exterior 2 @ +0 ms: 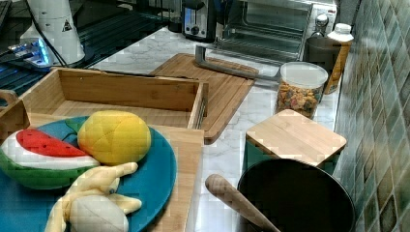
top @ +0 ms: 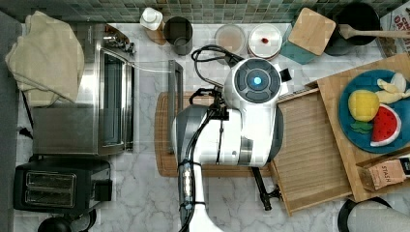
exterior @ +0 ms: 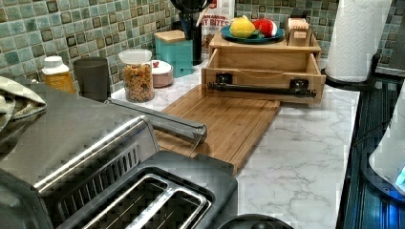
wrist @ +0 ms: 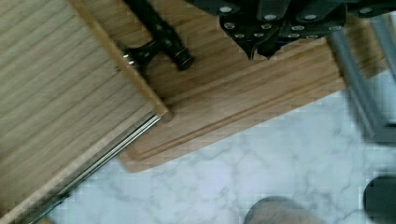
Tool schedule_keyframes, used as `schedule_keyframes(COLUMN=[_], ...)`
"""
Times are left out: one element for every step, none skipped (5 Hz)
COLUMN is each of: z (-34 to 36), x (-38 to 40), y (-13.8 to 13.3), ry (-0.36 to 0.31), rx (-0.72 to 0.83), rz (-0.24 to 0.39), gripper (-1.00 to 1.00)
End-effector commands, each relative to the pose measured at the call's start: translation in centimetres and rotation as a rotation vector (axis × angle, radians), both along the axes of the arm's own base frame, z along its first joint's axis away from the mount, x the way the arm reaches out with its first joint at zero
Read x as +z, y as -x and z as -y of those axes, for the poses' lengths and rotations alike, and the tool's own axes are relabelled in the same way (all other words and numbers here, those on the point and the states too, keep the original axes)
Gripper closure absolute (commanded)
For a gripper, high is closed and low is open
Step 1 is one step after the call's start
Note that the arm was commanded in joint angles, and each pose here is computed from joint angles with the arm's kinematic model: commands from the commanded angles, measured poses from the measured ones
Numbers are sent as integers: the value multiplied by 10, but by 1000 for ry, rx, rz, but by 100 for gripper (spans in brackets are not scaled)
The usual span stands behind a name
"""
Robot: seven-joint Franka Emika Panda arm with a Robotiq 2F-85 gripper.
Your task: Close the drawer.
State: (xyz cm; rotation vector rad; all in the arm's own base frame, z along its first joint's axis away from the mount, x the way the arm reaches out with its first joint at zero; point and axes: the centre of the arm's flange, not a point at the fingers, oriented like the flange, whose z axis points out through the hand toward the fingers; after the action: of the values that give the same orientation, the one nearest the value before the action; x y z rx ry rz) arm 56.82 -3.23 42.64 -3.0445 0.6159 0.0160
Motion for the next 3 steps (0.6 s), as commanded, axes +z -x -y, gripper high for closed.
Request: schedule_keyframes(z=[-57, -65, -61], x=[-43, -66, -89], y=[39, 58, 79], ry=[-5, 63, 67], rx=[290, 422, 506], rz=[-62, -56, -26], gripper=[100, 100, 100])
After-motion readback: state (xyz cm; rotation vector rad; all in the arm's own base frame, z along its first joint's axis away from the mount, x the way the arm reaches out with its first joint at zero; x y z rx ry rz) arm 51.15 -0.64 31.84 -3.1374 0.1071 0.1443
